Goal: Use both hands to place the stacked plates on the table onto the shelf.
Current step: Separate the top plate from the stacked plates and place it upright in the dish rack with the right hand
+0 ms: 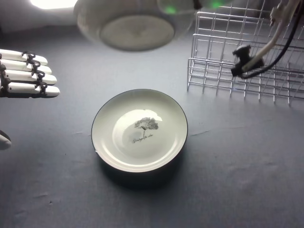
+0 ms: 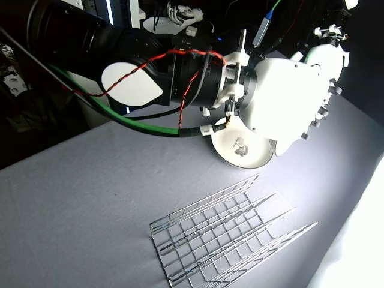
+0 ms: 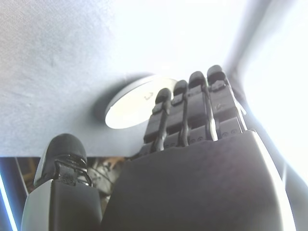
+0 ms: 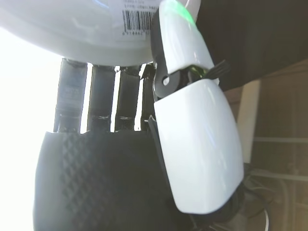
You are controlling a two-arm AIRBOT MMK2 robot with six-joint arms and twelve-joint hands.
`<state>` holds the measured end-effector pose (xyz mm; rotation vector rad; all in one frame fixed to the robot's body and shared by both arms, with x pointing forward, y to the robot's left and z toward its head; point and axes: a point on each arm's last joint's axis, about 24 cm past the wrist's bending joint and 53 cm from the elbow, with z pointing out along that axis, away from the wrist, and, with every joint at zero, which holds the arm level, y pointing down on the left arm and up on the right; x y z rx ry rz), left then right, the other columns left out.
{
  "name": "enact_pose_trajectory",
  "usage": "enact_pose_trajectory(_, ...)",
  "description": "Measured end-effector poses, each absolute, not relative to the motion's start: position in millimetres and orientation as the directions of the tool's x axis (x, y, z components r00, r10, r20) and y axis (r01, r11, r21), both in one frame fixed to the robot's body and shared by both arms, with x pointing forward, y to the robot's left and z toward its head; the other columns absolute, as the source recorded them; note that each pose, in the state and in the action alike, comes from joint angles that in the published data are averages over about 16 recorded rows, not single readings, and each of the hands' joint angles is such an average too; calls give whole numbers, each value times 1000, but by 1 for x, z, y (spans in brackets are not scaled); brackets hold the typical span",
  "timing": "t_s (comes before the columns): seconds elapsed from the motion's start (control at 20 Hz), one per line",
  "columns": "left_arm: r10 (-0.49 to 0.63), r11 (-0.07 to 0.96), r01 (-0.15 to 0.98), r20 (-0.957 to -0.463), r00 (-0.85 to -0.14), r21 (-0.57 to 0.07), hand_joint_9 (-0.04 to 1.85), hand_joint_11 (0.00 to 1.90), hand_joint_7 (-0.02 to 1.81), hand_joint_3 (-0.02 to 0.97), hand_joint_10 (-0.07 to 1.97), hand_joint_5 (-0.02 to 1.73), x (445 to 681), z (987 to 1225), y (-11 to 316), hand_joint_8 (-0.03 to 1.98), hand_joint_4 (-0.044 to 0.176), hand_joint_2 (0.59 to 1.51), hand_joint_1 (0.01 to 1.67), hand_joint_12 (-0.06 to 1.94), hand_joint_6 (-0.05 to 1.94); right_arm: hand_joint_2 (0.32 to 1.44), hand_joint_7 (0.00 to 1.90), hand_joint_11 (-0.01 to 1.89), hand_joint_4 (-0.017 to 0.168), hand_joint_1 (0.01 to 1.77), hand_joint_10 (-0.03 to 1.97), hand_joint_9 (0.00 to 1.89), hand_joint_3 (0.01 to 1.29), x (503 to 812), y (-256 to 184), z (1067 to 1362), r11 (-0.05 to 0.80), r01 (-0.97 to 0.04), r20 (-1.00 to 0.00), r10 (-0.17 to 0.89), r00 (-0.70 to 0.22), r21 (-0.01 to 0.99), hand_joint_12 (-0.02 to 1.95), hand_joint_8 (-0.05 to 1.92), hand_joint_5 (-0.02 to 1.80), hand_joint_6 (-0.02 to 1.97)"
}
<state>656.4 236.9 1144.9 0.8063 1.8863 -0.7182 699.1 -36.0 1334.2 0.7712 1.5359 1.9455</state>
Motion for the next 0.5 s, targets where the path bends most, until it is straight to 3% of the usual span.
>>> enact_pose_trajectory(0.5, 229, 613, 776, -906, -355, -149, 23, 14, 18, 18, 7, 21, 656, 1145, 237, -10, 3, 1140, 16, 10, 1, 1065, 957, 870, -9, 1364, 1179, 940, 10, 710, -70, 1341, -225, -80, 121, 754, -645, 971, 1284, 1005, 785, 1089)
